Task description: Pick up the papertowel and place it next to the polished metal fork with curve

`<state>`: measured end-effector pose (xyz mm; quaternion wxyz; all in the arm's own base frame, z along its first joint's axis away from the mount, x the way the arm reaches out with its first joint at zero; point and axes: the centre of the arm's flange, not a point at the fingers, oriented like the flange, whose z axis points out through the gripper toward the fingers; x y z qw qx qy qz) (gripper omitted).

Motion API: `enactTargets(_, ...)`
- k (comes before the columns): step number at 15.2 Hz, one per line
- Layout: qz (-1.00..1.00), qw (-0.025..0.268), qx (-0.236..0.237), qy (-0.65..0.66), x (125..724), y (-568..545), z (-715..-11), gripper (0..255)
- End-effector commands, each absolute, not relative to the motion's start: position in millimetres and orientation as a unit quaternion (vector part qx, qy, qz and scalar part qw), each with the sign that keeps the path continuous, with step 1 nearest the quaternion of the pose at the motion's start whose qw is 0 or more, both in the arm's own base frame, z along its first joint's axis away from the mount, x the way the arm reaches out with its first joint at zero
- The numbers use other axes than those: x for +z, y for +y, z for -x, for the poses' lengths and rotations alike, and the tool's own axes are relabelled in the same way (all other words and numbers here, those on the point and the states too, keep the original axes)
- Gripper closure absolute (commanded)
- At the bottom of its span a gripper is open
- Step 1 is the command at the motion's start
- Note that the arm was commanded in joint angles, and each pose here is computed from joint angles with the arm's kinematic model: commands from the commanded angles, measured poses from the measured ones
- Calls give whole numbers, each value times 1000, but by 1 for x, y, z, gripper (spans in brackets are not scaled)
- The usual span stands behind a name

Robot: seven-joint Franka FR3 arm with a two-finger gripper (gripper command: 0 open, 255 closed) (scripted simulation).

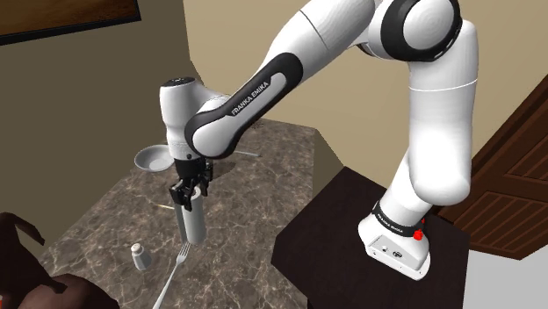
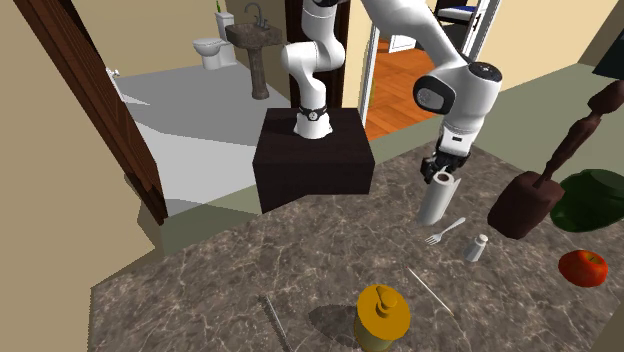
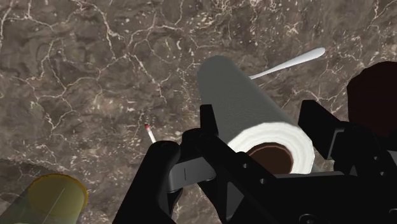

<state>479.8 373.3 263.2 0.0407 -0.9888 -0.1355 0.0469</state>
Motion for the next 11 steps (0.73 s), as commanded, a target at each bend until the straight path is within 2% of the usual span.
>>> enactTargets(1,989,41,47,-135,274,374,-479,255)
enactTargets(11,989,41,47,-135,327,374,-479,255)
